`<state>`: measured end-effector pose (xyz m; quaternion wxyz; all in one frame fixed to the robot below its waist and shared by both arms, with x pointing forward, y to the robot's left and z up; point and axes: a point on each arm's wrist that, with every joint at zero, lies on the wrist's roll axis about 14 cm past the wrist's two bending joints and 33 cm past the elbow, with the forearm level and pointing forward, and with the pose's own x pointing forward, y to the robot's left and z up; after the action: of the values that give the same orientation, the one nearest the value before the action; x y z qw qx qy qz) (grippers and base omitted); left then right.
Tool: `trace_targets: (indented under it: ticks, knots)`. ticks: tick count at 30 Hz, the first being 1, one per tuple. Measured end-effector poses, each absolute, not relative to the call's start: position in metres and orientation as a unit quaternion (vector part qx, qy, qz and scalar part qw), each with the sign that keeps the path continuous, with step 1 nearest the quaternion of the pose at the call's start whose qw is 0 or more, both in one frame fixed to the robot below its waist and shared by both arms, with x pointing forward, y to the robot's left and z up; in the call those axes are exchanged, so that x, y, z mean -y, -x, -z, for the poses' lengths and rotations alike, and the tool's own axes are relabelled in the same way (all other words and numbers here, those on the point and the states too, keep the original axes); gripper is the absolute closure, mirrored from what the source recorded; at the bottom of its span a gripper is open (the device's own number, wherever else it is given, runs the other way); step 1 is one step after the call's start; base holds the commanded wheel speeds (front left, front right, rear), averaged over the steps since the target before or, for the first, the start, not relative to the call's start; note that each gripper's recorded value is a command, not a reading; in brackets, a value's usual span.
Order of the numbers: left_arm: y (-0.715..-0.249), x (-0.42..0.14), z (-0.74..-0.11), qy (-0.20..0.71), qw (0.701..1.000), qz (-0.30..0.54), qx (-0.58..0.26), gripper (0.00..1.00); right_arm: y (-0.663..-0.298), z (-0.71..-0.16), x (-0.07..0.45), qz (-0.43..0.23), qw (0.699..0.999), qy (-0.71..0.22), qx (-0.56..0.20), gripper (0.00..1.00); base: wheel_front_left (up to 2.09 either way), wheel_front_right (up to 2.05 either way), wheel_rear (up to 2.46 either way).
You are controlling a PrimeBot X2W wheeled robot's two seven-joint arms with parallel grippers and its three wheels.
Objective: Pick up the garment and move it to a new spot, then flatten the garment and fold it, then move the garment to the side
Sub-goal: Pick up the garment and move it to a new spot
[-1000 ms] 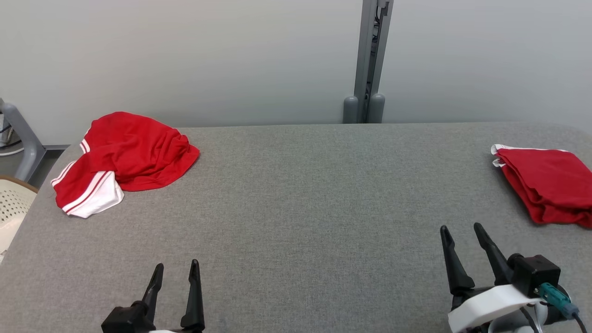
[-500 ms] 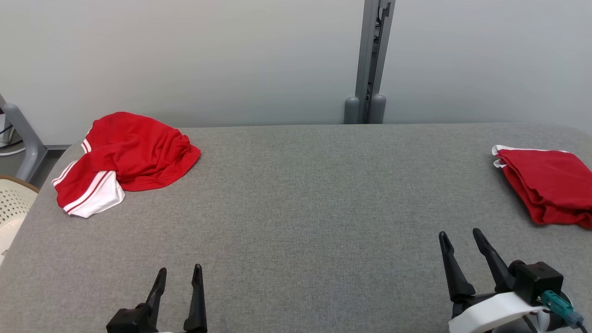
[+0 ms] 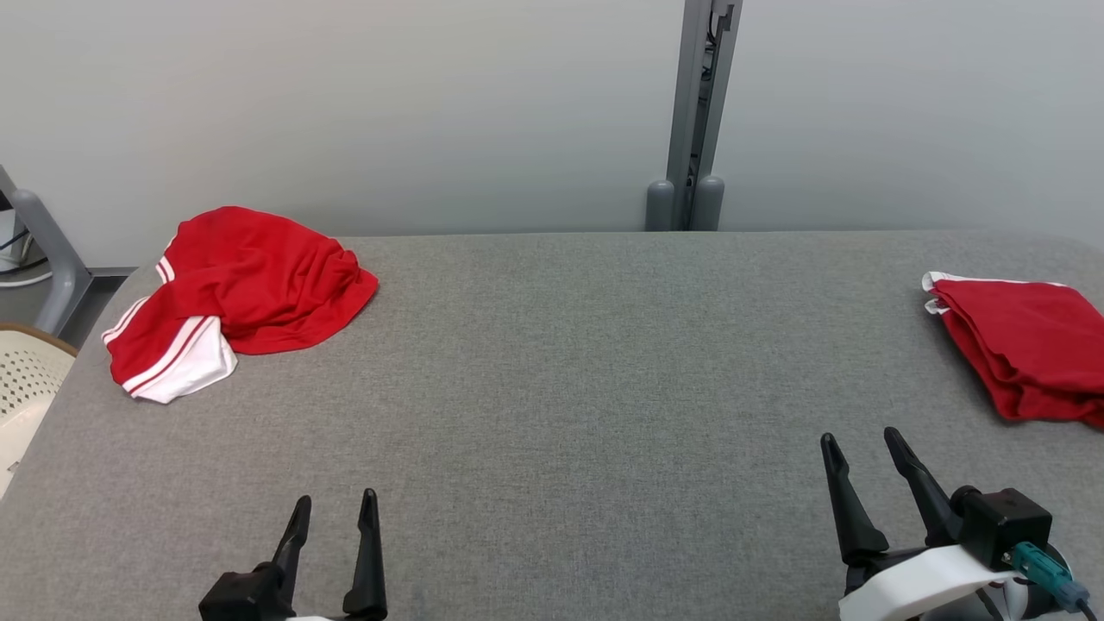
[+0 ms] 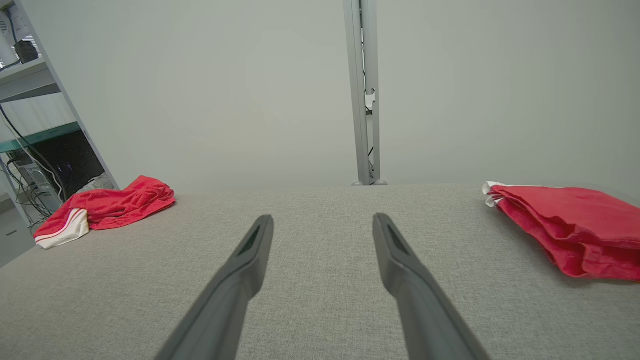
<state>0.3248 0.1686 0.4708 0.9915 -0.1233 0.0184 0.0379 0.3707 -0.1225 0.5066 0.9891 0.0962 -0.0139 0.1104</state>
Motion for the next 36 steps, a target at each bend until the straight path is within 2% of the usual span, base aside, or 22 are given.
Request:
trace_targets:
  ticks: [9, 19, 30, 36]
  knots:
    - [-0.318, -0.18, -0.474, 0.126, 0.99, -0.057, -0.01, 0.0, -0.373, -0.507, 0.106, -0.135, 0.986, -0.095, 0.01, 0.0, 0.0, 0.0, 0.0]
    - [-0.284, -0.232, -0.481, 0.125, 0.982, -0.141, 0.014, 0.0, -0.382, -0.512, 0.041, -0.228, 0.97, -0.09, 0.006, 0.0, 0.0, 0.0, 0.0]
    - [-0.229, -0.282, -0.481, 0.123, 0.962, -0.241, 0.024, 0.0, -0.377, -0.511, -0.05, -0.351, 0.932, -0.094, -0.008, 0.0, 0.0, 0.0, 0.0]
    - [-0.22, -0.289, -0.477, 0.124, 0.957, -0.261, 0.019, 0.0, -0.378, -0.506, -0.071, -0.377, 0.921, -0.095, -0.016, 0.0, 0.0, 0.0, 0.0]
